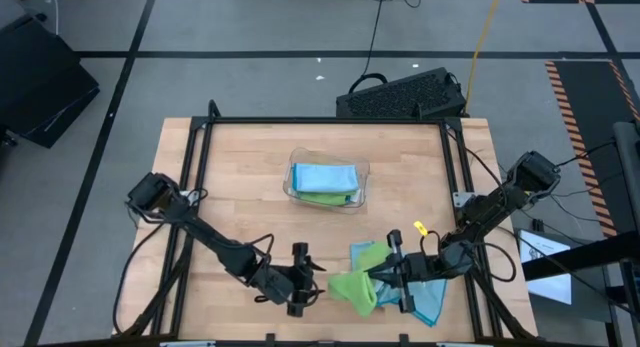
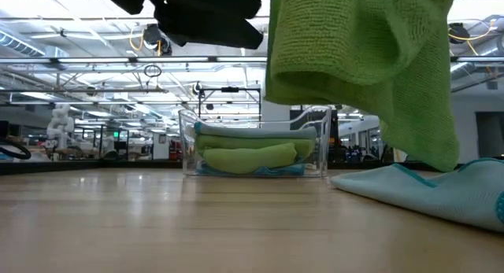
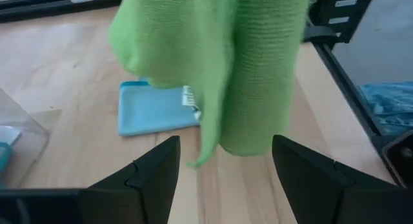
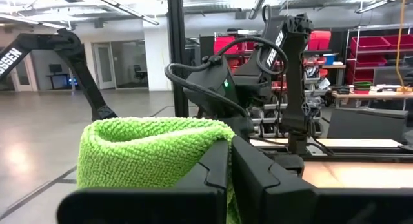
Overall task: Fold microfiber towels
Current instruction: Fold the green microfiber cloth
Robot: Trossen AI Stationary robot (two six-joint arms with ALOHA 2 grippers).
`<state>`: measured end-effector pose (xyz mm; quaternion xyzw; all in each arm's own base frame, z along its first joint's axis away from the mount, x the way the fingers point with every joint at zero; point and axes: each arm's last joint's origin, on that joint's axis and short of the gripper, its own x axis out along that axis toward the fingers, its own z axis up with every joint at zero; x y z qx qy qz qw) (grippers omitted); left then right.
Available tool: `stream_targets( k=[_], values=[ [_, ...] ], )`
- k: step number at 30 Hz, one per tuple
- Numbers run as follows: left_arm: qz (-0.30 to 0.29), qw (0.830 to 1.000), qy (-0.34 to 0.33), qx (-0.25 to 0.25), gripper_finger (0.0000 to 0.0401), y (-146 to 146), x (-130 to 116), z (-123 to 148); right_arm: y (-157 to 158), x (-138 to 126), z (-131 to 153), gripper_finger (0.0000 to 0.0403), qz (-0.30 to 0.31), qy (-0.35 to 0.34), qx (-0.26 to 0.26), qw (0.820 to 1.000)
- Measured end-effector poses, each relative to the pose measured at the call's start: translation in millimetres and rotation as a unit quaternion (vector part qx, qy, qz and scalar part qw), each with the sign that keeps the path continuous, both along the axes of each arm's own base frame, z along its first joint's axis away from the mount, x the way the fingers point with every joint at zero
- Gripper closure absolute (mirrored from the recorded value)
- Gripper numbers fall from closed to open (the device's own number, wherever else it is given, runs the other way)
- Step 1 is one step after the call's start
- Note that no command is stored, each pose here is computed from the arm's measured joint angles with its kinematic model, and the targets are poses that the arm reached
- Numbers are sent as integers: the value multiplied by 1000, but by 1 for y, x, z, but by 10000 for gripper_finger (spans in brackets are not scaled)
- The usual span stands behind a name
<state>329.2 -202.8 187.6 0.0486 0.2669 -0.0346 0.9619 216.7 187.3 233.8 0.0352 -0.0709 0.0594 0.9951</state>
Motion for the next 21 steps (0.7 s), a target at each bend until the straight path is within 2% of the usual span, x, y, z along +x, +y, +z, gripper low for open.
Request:
stream_targets(
  k=[7,11,16,21],
  values=[
    [6,998,20,55,174,1,8,-29,0,0,0,397,1,-1,5,1000],
    [-2,997,15,70,199,2,12,-34,1,-1,1,397,4,-3,2,1000],
    [-8,998,-21,60,232,1,17,-28,1,-1,1,397,3,-4,-4,1000],
    [-44,997,-36,51,262,-2,19,-24,1,-1,1,397,3,-3,-5,1000]
  ],
)
